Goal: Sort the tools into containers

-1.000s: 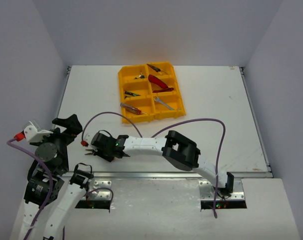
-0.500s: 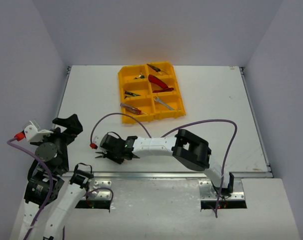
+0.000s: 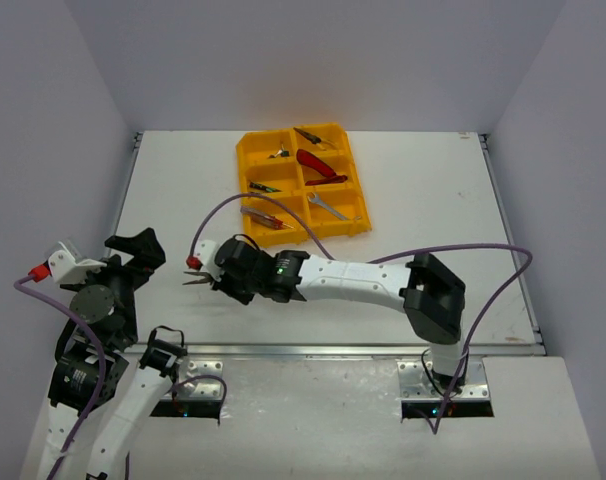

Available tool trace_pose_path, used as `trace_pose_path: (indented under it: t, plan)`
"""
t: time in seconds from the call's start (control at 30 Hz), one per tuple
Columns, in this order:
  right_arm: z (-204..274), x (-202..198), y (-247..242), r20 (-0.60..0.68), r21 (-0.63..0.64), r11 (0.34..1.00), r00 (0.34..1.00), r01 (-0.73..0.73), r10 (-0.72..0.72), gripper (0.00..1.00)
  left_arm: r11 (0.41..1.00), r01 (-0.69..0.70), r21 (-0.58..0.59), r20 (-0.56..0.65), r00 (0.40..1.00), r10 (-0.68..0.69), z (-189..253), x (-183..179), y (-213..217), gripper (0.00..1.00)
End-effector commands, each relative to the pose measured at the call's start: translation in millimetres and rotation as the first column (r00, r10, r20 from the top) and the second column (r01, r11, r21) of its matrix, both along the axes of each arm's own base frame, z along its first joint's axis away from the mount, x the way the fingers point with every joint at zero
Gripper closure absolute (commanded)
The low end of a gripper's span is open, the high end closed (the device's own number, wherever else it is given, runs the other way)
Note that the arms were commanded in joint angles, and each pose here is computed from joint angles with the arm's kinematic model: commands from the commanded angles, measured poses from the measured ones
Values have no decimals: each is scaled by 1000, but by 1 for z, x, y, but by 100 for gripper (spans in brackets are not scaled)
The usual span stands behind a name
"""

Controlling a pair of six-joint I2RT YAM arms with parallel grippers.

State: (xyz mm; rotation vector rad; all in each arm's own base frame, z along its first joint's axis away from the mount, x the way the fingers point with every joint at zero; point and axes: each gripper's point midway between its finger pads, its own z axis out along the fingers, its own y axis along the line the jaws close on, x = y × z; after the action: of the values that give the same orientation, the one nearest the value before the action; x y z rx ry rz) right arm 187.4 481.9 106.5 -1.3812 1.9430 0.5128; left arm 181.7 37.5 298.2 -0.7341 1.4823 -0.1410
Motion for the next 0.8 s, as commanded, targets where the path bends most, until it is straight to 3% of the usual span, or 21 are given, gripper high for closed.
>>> trace_pose_path:
  t: [0.0, 0.17, 0.3, 0.53, 0.63, 0.77]
  plan:
    - [55, 23, -1, 112, 118, 992, 992, 42, -55, 100, 1000, -6, 4, 18, 1000, 6, 5, 3, 1, 0]
    - [106, 65, -28, 185, 189, 977, 973, 100, -135, 100, 1000, -15, 0, 24, 1000, 15, 6, 1, 2, 0]
    - [144, 128, -64, 288, 219, 960, 928, 174, -234, 100, 1000, -15, 2, 14, 1000, 15, 5, 3, 2, 0]
    - [150, 287, -160, 424, 230, 887, 779, 401, -462, 100, 1000, -8, 5, 7, 1000, 8, 3, 5, 0, 0]
    - [148, 340, -189, 442, 247, 854, 731, 457, -519, 100, 1000, 2, 15, -16, 1000, -2, 0, 11, -3, 0]
    - [168, 402, -218, 557, 272, 826, 620, 493, -553, 100, 998, 54, 40, -55, 997, -52, -6, 22, -13, 0]
